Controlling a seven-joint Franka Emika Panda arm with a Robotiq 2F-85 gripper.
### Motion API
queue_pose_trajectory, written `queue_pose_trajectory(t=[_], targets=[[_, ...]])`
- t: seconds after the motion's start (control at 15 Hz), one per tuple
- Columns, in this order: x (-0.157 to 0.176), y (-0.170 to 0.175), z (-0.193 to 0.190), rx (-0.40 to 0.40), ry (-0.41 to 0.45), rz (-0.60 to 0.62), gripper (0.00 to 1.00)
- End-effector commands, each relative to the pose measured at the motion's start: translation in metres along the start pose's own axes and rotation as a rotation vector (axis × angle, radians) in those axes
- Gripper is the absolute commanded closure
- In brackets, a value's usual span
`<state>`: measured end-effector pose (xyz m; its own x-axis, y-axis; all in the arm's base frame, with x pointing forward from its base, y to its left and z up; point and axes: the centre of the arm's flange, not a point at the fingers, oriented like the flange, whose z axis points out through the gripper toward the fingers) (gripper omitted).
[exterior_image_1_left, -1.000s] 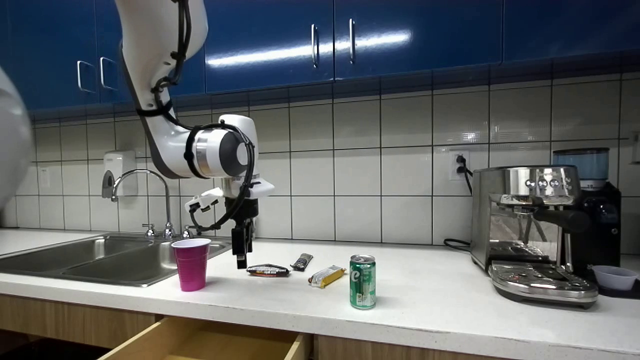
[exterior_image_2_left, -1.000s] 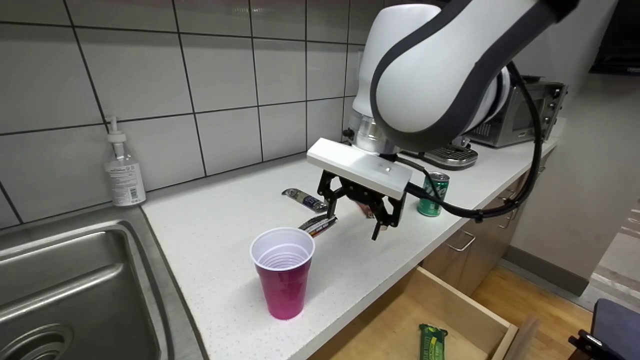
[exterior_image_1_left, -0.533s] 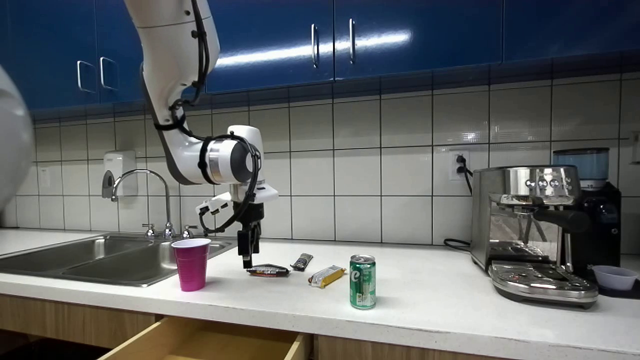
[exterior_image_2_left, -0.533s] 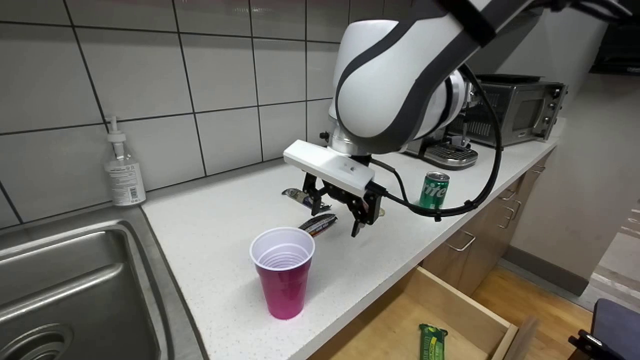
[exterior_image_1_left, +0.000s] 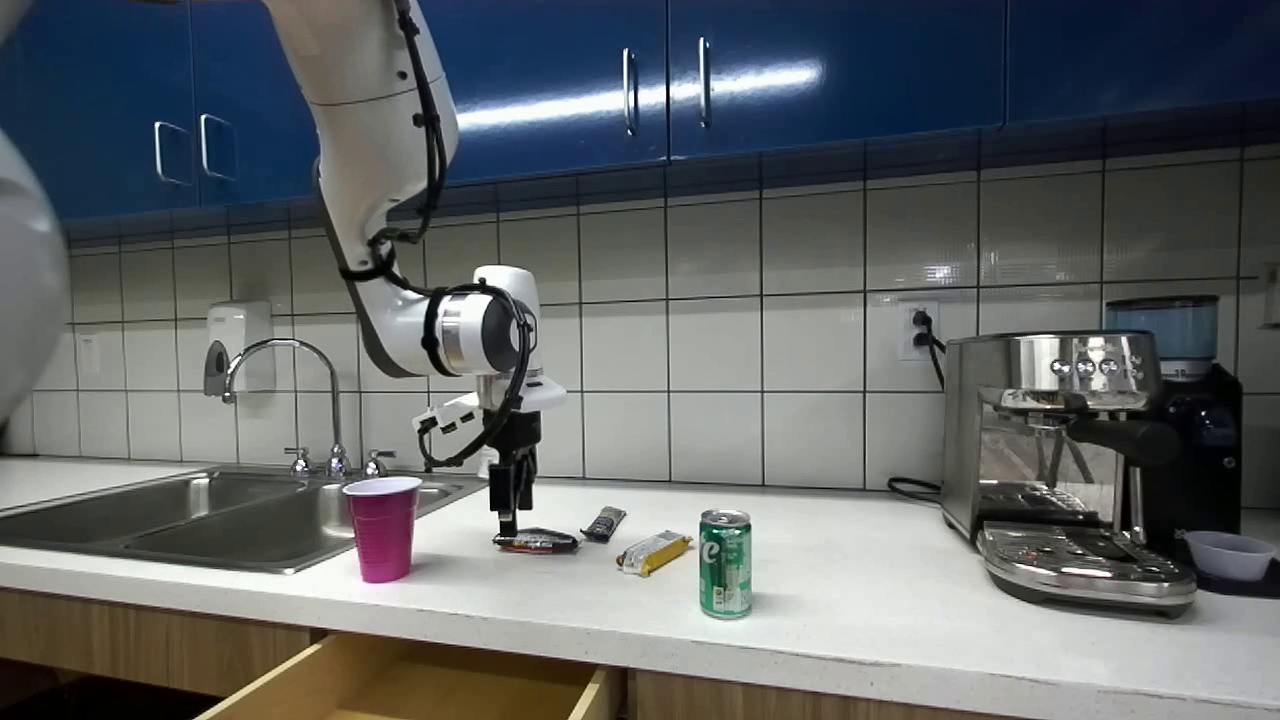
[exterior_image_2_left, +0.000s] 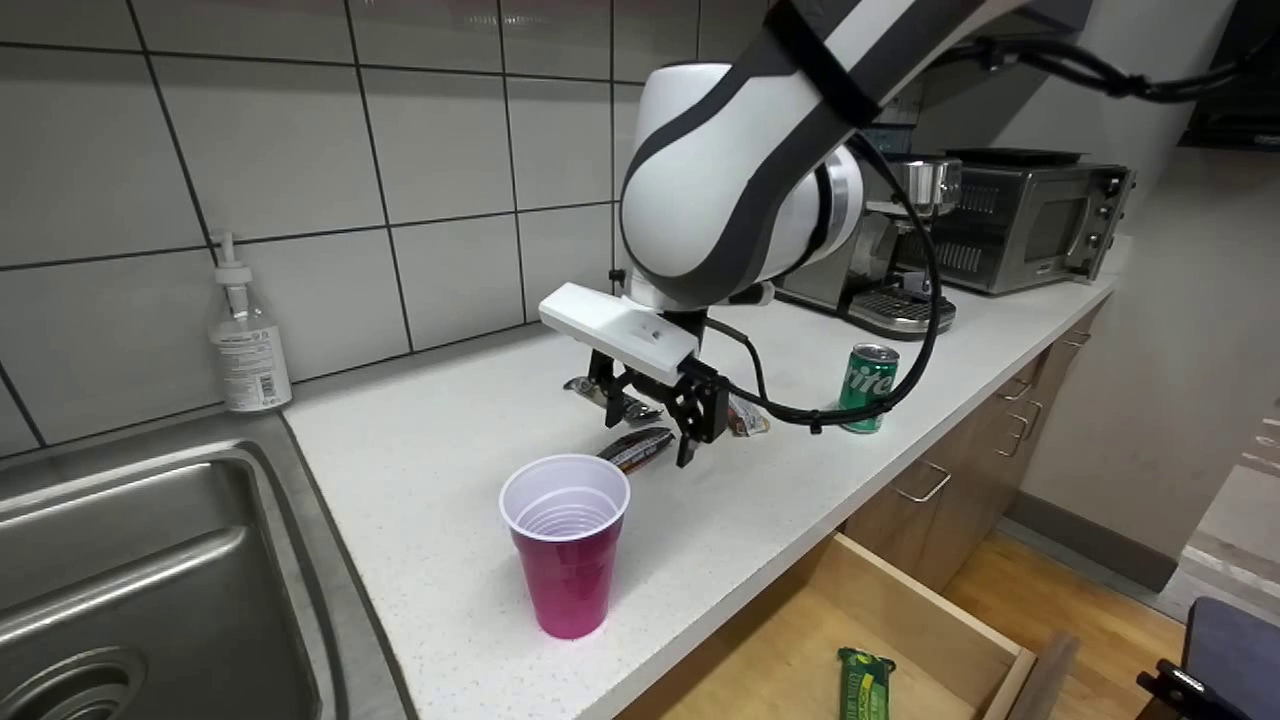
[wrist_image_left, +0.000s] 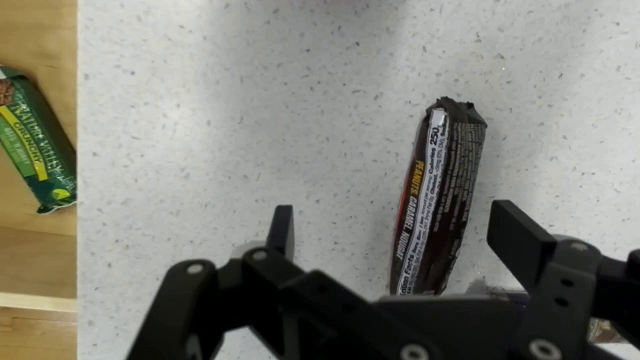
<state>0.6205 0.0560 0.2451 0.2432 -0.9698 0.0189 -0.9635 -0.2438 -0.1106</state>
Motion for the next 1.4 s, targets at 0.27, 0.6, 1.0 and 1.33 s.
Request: queue_pose_trajectory(t=[0.27,0.6,1.0,1.33], targets=[[0.003,-0.033,0.02,-0.045,-0.007,0.053,0.0],[0.005,-0.037,0.032,-0.059,-0.01,0.059,0.0],[0.006,-0.04,0.042,-0.072,-0.01,0.065,0.13],[0.006,-0.042,0.039,-0.06,-0.006,0.066,0.58]])
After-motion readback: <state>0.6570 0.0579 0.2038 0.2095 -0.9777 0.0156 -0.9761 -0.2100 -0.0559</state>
